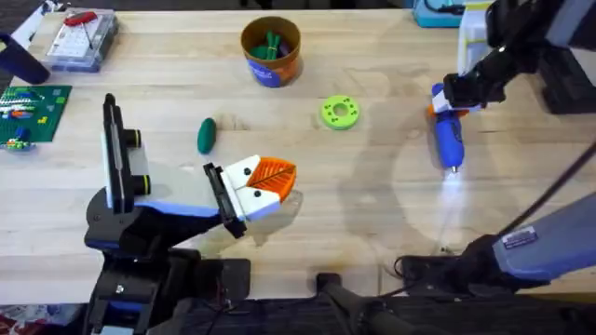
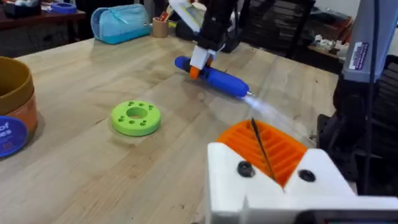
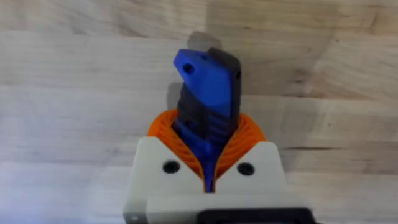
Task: Pick up the gripper from the table and insert it into the empty holder that is missing its gripper. Then pick up a screw, insert it into the mounting hole, and use the screwdriver to tighten it. Finally, clean up the table by picking up the vegetable and placing it into the bucket.
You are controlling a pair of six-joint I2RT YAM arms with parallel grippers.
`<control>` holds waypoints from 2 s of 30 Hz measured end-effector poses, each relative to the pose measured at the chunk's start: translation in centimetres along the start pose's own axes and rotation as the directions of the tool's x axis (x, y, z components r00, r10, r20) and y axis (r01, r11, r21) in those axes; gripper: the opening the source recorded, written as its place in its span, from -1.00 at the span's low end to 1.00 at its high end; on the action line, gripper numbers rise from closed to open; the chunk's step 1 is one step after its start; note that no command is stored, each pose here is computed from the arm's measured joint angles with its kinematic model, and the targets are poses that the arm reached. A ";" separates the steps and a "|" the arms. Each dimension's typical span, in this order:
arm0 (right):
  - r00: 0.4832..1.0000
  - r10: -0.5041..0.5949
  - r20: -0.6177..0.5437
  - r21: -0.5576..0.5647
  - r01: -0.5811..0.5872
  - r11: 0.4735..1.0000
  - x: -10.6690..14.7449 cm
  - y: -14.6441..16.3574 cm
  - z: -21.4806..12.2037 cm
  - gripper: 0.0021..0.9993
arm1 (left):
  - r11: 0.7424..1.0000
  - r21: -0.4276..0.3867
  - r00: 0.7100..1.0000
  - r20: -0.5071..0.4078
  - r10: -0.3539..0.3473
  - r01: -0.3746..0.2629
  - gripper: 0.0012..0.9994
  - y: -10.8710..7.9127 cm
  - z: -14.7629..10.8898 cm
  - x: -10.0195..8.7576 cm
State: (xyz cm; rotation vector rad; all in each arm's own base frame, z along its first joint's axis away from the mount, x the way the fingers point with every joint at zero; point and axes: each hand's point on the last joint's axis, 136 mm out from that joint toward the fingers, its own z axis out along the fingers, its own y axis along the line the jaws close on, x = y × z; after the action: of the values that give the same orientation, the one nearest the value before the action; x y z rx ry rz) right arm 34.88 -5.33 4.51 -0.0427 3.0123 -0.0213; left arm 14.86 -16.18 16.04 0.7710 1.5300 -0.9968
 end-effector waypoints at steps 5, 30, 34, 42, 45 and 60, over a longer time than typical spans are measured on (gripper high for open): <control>0.990 -0.001 0.143 -0.033 0.006 0.999 -2.2 0.7 -5.3 -0.95 | 1.000 0.000 1.000 0.000 0.000 0.000 -0.97 0.0 0.0 0.0; 0.393 -0.026 0.919 -0.077 0.243 0.967 -11.8 13.6 -37.7 -0.95 | 1.000 0.000 1.000 0.000 0.000 0.000 -0.97 0.0 0.0 0.0; 0.271 0.010 0.963 -0.102 0.327 0.940 -11.9 16.2 -41.2 -0.95 | 1.000 -0.001 1.000 0.000 0.000 0.000 -0.97 0.0 0.0 0.0; 0.108 0.171 0.979 -0.202 0.541 0.816 -11.8 20.6 -43.8 -0.95 | 1.000 -0.001 1.000 0.000 0.000 0.000 -0.97 0.0 0.0 0.0; 0.089 0.235 0.968 -0.237 0.630 0.739 -11.3 22.2 -42.6 -0.95 | 1.000 -0.001 1.000 0.000 0.000 0.000 -0.97 0.0 0.0 0.0; 0.255 0.264 0.930 -0.310 0.932 0.190 -2.3 30.3 -41.2 -0.95 | 1.000 -0.003 1.000 0.001 0.000 0.000 -0.97 0.1 0.0 0.0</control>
State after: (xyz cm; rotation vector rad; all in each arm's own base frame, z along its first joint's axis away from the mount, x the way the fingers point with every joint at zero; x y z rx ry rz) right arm 31.04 25.53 45.14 -0.8168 1.2340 1.2862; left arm 14.91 -16.15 16.05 0.7684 1.5307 -0.9939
